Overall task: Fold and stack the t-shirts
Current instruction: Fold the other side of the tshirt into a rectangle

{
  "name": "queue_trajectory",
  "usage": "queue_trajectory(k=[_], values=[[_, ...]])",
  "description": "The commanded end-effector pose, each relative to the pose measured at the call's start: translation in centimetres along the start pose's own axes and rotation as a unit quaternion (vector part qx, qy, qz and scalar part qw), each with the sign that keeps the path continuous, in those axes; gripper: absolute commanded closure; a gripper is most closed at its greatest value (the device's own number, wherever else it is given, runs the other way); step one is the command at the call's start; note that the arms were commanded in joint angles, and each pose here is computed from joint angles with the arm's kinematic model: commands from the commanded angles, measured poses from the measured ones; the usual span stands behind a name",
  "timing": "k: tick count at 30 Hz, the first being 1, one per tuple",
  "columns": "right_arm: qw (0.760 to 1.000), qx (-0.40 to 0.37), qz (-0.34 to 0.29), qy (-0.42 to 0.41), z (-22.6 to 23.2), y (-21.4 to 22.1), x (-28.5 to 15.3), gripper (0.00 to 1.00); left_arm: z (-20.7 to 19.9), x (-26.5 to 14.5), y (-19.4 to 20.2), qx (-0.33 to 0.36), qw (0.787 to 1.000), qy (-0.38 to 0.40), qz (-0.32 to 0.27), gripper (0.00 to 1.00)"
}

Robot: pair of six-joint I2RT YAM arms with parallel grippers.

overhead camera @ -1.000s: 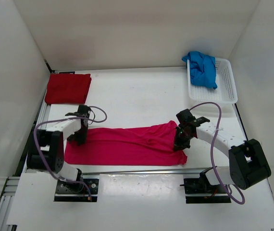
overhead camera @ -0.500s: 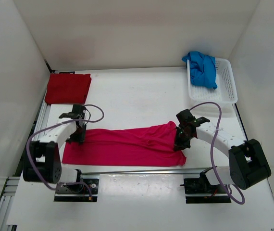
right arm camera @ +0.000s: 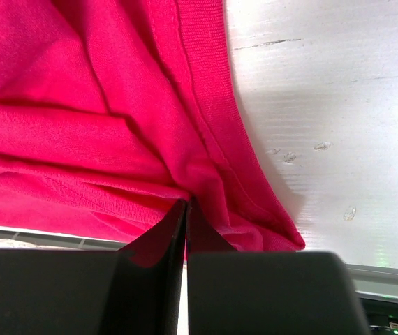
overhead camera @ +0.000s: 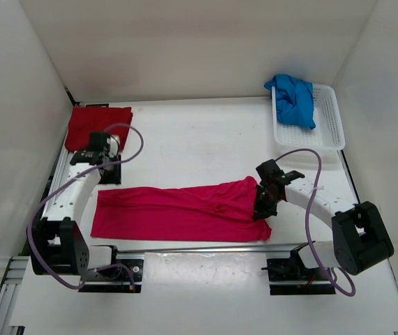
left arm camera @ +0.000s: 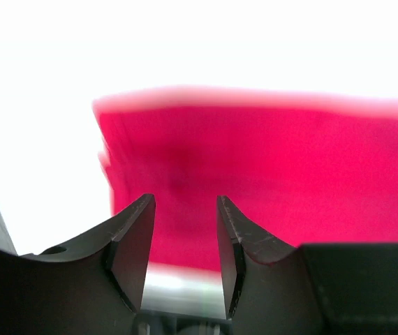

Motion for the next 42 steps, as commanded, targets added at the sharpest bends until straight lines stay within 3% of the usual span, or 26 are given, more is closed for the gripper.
queue_trajectory(k=[1,5,9,24,31,34,37,41,42], values=[[1.000,-0.012,-0.012,-0.003,-0.2,0.0,-0.3,1.00,1.6,0.0,-4.9,-0.019,0.995,-0.046,-0.086,0.49],[1.000,-0.006,-0.015,0.001,-0.4,0.2,-0.2,1.00,2.6,3.7,-3.7,-0.018,0.996,-0.090,-0.004,0.49],[1.000,-0.006,-0.015,0.001,-0.4,0.2,-0.2,1.00,2.4,4.8,-1.7,-0.011,0.995,-0.096,0.031,0.50],[1.000,-0.007,-0.019,-0.003,-0.5,0.3,0.0,1.00,2.2,5.7,4.4,-0.002,0.989,-0.133,0.068,0.49],[1.000,-0.007,-0.019,-0.003,-0.5,0.3,0.0,1.00,2.5,4.5,4.1,-0.012,0.989,-0.142,0.028,0.42],[1.000,-0.007,-0.015,-0.006,-0.4,0.4,0.0,1.00,1.7,1.2,0.0,-0.012,0.991,-0.112,-0.072,0.40],[1.000,-0.008,-0.018,-0.010,-0.2,0.2,-0.2,1.00,-1.2,-3.1,-4.0,0.028,0.986,-0.050,-0.158,0.39],[1.000,-0.013,-0.018,-0.015,0.2,-0.1,-0.4,1.00,-7.1,-6.1,-6.6,0.123,0.979,0.042,-0.157,0.39],[1.000,-0.013,-0.018,-0.015,0.4,-0.3,-0.4,1.00,-10.5,-6.8,-6.7,0.175,0.969,0.077,-0.159,0.39]])
Point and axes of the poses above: each gripper's point midway between its finger pads, its own x axis out along the fingers, its own z axis along the line the jaws close on, y = z × x, the point moved 7 cm from there along -x, back along the fingers, and after that the axes turned 7 degrees about x, right-handed, at the moved point
